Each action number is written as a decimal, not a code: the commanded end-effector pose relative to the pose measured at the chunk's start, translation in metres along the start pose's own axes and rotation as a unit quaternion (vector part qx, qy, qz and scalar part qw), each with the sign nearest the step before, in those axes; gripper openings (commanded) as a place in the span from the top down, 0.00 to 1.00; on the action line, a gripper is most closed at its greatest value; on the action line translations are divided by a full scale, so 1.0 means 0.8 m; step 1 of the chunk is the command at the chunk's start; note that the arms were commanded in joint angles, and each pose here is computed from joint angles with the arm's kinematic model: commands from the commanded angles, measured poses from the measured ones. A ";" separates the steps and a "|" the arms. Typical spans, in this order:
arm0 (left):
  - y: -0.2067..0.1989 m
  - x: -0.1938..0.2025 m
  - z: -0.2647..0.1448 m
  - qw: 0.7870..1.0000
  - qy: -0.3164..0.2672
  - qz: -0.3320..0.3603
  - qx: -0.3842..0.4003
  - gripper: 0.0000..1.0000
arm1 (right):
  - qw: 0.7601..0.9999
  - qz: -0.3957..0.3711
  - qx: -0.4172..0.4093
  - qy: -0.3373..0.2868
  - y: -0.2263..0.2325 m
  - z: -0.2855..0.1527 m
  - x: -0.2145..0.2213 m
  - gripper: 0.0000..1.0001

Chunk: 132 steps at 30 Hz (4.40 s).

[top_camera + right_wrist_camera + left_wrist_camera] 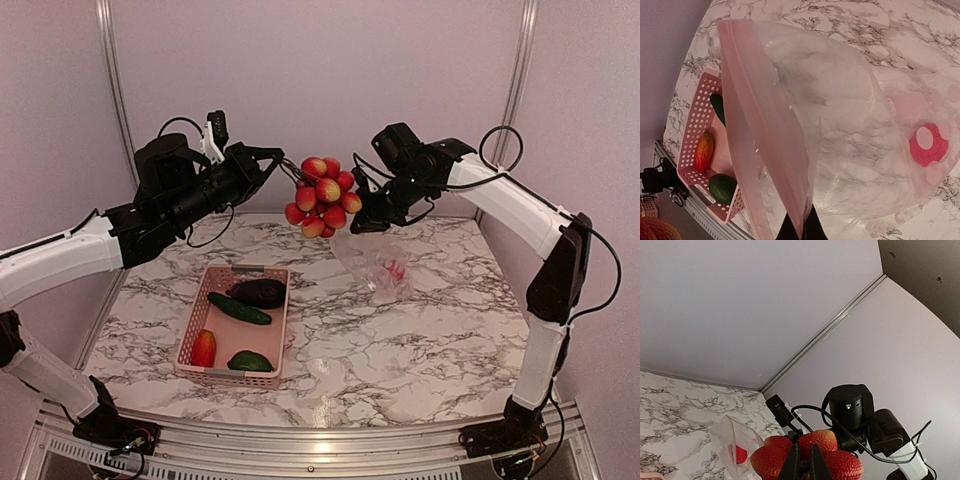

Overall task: Place the food in the zip-top bag and seal the zipper
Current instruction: Place the fake fruit in the zipper food storage bag, then adjust the zipper food storage bag at the center of the board.

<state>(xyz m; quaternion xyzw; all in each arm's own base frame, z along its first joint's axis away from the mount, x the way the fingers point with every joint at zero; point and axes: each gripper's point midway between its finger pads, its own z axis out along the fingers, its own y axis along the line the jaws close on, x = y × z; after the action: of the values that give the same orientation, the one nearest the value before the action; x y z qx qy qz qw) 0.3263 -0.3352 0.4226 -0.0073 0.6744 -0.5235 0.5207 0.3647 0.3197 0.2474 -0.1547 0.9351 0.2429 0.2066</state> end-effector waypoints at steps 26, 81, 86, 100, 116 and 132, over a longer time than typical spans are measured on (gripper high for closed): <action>0.166 0.081 0.015 0.964 0.019 -0.038 -0.261 1.00 | 0.994 0.050 -0.076 -0.056 0.046 -0.062 -0.016 1.00; 0.041 0.104 0.107 0.995 0.017 -0.028 -0.097 1.00 | 0.982 0.056 -0.156 -0.092 0.084 -0.074 -0.034 1.00; 0.071 0.125 0.124 0.988 0.035 -0.038 -0.147 1.00 | 0.976 0.061 -0.186 -0.099 0.093 -0.082 -0.031 1.00; -0.029 0.038 0.104 0.999 0.013 -0.036 -0.003 0.42 | 0.957 0.117 -0.229 -0.134 0.060 -0.120 -0.048 1.00; 0.145 0.152 -0.037 0.966 0.150 0.051 -0.207 0.40 | 0.939 0.173 -0.269 -0.123 0.026 -0.089 -0.012 1.00; 0.152 0.227 -0.003 0.970 0.193 -0.023 -0.143 0.41 | 0.941 0.169 -0.270 -0.114 0.030 -0.091 -0.018 1.00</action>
<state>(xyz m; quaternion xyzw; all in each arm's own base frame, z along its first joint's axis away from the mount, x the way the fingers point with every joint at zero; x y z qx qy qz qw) 0.3029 -0.3640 0.1970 0.0033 0.8493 -0.3873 0.3588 0.3444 0.3003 0.3070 -0.0061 0.8303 0.5172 0.2075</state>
